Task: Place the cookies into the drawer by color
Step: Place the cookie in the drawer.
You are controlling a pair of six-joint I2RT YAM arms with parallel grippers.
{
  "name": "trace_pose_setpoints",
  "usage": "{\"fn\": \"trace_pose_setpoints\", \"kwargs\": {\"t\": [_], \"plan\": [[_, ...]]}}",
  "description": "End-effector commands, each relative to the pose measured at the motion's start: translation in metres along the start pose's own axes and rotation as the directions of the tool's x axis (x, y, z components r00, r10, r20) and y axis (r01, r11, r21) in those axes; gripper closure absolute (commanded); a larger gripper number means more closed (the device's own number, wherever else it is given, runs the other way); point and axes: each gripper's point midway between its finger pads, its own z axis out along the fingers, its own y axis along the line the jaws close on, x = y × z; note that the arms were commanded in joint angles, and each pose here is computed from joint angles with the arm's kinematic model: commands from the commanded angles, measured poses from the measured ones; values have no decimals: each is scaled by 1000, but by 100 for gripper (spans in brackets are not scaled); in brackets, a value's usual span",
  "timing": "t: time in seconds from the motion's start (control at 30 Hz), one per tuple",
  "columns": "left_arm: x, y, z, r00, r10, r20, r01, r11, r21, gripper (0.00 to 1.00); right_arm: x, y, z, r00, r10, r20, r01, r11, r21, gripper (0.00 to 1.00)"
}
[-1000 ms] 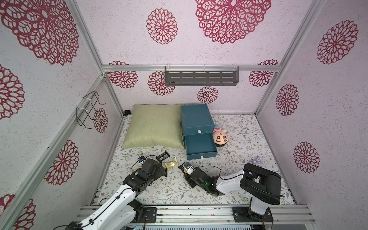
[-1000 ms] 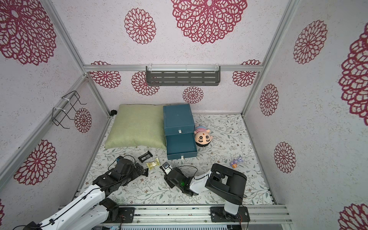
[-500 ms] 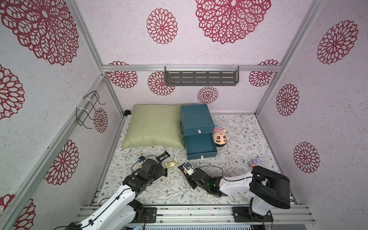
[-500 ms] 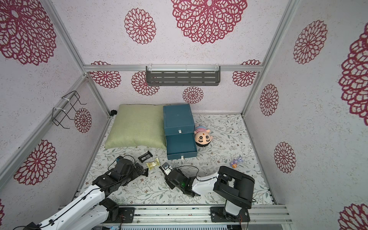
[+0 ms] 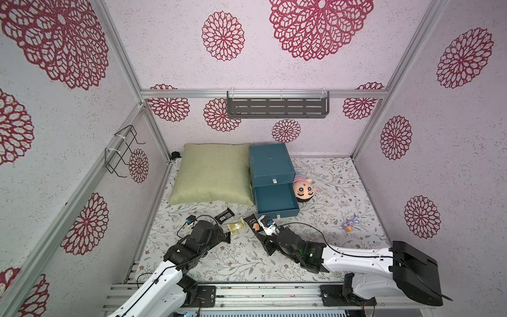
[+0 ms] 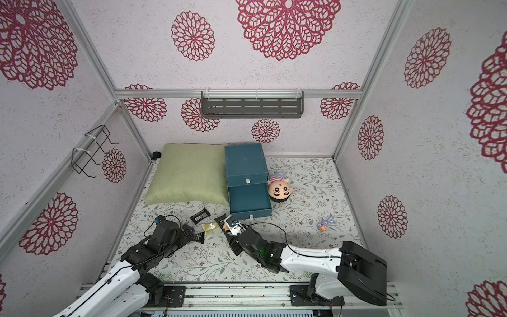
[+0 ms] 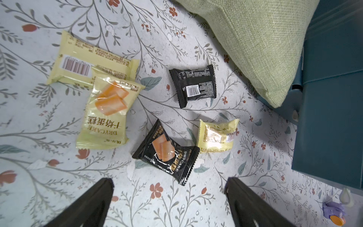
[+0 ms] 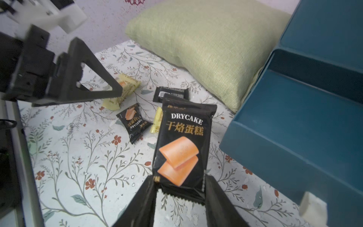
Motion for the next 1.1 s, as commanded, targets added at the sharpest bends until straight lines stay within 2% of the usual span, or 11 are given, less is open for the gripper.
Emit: {"fn": "trace_pose_setpoints", "kwargs": {"t": [0.0,0.33,0.6,1.07], "plan": [[-5,1,-1,1000,-6,18,6,1000,-12,3,-24,-7,-9,999,3,40,-4,1000,16,57],[-3,0,3,1000,-8,9,8,1000,-8,3,-57,-59,-30,993,60,98,-71,990,120,57],[-7,-6,0,1000,16,9,-16,1000,-4,3,-51,-123,-25,993,116,36,-122,950,288,57],[-5,-13,10,999,35,-14,-35,999,0,3,-41,-170,-10,977,203,-58,-164,904,394,56]]}}
